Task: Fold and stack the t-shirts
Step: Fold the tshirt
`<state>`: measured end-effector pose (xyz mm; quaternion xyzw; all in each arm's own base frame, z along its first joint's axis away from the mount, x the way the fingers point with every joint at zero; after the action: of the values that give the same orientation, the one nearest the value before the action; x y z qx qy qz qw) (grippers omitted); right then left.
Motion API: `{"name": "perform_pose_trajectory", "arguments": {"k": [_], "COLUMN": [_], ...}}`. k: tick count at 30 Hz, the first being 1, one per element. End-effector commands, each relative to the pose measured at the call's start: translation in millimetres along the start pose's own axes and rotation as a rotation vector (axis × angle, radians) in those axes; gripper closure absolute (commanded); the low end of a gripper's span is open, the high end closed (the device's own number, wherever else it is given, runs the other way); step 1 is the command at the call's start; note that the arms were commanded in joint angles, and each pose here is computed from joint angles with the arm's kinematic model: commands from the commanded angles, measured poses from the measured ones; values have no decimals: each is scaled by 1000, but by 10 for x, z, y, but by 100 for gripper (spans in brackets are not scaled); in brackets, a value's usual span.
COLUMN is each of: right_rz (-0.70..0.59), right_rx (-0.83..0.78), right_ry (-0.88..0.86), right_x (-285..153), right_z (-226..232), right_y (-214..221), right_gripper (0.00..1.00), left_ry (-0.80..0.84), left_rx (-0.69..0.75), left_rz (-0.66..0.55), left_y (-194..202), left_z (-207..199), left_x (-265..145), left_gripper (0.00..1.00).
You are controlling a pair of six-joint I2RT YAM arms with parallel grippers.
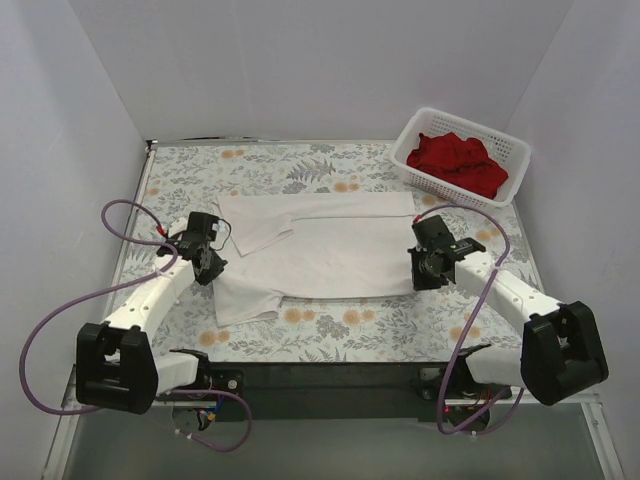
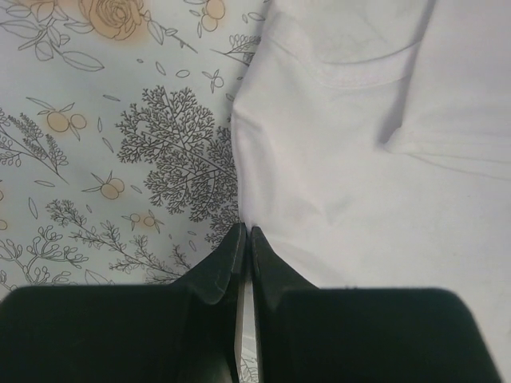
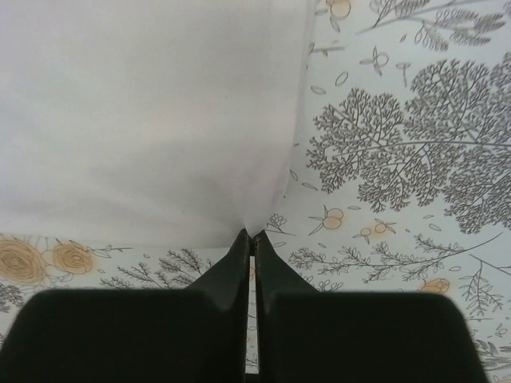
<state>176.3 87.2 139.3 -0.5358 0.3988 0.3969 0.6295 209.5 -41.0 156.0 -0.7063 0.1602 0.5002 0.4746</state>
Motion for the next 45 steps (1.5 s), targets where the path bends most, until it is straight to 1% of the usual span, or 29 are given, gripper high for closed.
{"name": "perform_pose_trajectory", "arguments": {"k": [1,5,8,12,16,22,29,39,45], "right_rz": [-39,-70,-82,-75,-63,-82,-112,-119,-101], "right_rx": [-29,-32,-35,-18,5,41,68,86,88], "right_ry": [-22,-22,-17,5,32,21,48,72,78], "right_x": [-139,-176,-172,-108,11,106,166,353,499], "right_z": [73,106,112,69,37,86,75,68,76], "right_y": [-293,-511,-673,-827,-933,-1067,-1224,-1314,-1336], "right_gripper": [99,99,99,99,99,99,99,99,99], "left_ry": [8,29,26,32,30,42,42,21,20], "left_rx": [3,3,4,-12,-22,-38,-45,-59,-66], "left_rz": [3,-20,-15,-26,-35,-65,-63,-69,-63], "left_y": [-129,-298,-389,-577,-723,-874,-918,-907,-878], "left_z": [-75,-187,-240,-327,-414,-540,-612,-646,-671], "left_x": [-35,-25,43,102,189,268,381,522,628], "left_gripper": [100,100,100,100,100,100,100,100,100]}}
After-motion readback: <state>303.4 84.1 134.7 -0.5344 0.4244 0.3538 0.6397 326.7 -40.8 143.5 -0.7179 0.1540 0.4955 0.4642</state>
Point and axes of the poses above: each gripper's point midway between its finger pads, its own x axis out along the fingers, its own z axis along the line the jaws close on, y = z × x, the point moved 10 cm from there along -x, back along the fingers, and after that the axes turned 10 degrees about x, right-handed, at the moved point
